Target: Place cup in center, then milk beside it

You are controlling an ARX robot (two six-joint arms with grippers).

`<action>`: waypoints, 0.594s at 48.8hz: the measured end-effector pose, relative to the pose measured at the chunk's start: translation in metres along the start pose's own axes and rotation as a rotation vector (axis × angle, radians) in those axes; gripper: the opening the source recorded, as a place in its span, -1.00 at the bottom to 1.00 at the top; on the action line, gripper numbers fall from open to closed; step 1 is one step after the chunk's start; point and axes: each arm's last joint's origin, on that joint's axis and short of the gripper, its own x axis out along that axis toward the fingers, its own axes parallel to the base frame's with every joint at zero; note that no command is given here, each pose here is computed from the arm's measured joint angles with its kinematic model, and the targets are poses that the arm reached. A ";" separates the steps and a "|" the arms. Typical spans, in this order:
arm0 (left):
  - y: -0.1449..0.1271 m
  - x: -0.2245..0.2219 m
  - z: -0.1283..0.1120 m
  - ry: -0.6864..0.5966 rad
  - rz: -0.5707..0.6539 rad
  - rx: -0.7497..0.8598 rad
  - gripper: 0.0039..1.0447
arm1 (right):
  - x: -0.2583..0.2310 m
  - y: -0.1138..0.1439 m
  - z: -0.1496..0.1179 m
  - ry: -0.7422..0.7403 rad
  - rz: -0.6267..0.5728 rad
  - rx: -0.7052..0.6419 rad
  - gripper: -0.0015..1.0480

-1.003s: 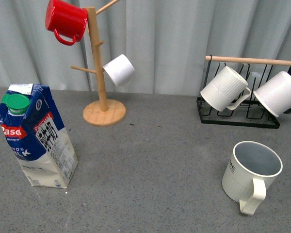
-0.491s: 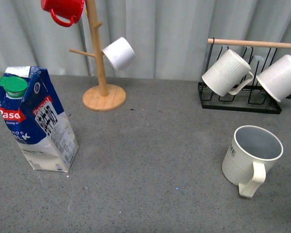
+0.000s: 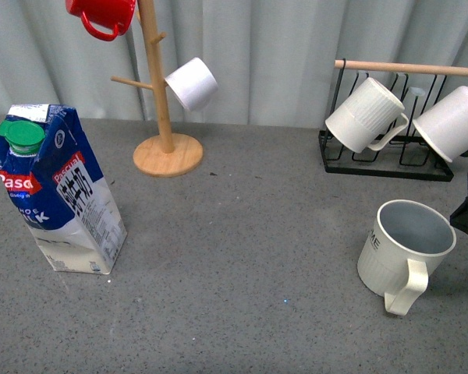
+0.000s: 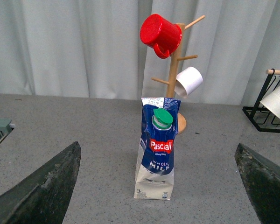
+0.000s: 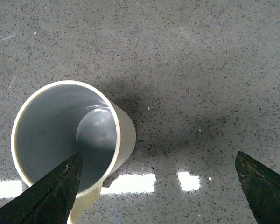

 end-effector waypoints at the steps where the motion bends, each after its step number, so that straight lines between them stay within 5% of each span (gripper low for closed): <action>1: 0.000 0.000 0.000 0.000 0.000 0.000 0.88 | 0.002 0.001 0.001 0.006 0.001 0.004 0.82; 17: 0.000 0.000 0.000 0.000 0.000 0.000 0.88 | 0.035 0.015 0.007 0.107 -0.006 0.049 0.80; 29: 0.000 0.000 0.000 0.000 0.000 0.000 0.88 | 0.042 0.016 0.006 0.140 -0.015 0.079 -0.01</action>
